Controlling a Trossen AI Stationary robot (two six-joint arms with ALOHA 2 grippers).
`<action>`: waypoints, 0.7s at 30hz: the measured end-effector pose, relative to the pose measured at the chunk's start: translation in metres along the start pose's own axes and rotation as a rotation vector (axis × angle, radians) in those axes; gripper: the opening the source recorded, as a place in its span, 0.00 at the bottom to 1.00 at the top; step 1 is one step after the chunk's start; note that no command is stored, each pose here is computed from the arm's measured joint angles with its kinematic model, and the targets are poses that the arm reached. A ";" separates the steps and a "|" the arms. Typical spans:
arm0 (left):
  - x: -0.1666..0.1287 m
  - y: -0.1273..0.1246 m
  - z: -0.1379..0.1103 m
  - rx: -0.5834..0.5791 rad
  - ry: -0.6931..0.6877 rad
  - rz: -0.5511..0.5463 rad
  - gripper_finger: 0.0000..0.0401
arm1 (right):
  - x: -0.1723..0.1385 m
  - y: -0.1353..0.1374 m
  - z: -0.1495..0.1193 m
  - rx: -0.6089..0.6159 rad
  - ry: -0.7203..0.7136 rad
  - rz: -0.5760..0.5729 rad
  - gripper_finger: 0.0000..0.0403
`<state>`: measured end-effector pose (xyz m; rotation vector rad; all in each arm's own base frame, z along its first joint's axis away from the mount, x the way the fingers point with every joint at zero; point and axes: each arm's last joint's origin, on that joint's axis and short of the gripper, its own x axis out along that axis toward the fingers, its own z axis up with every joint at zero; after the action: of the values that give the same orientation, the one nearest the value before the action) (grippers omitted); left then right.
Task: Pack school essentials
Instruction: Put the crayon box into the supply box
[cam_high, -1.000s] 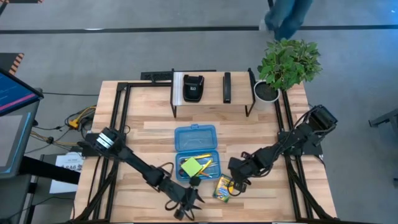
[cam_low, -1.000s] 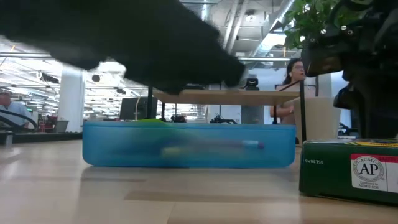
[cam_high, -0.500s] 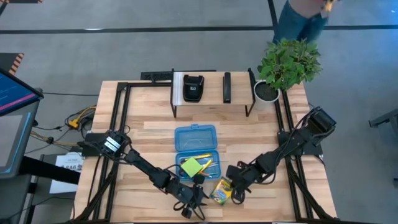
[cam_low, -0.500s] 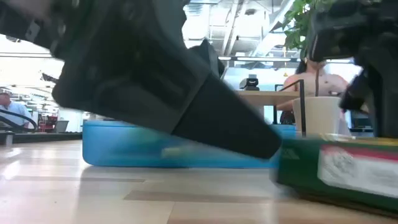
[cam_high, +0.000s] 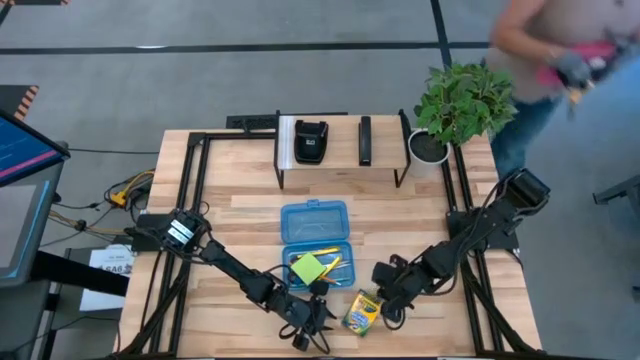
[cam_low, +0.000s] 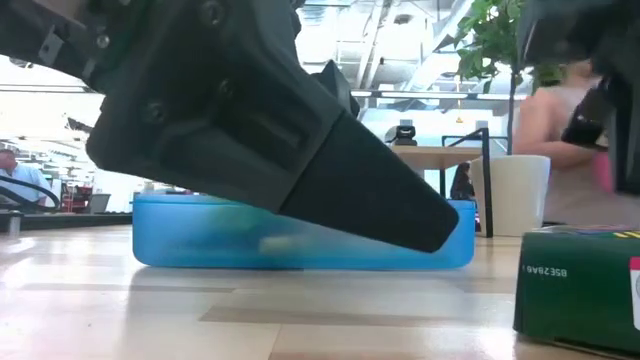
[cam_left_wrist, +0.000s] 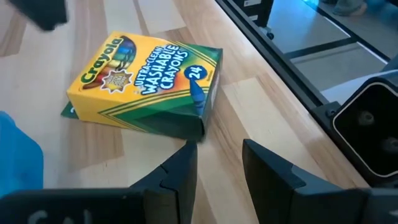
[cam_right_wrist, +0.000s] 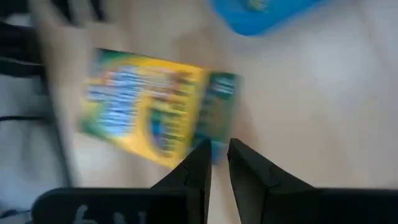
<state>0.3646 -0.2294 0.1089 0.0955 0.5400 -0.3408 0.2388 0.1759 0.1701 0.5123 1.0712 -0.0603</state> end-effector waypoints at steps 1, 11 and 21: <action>0.000 0.000 0.000 0.000 0.000 0.004 0.28 | 0.001 -0.003 -0.002 0.009 0.011 -0.036 0.19; 0.000 0.000 -0.001 0.001 0.008 0.008 0.28 | 0.045 -0.004 -0.012 0.032 0.122 -0.053 0.19; -0.002 0.001 -0.004 -0.015 0.048 0.054 0.28 | 0.042 0.029 0.004 0.025 0.106 0.059 0.19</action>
<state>0.3618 -0.2270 0.1067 0.1034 0.5869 -0.2826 0.2716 0.2082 0.1468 0.5747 1.1596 0.0059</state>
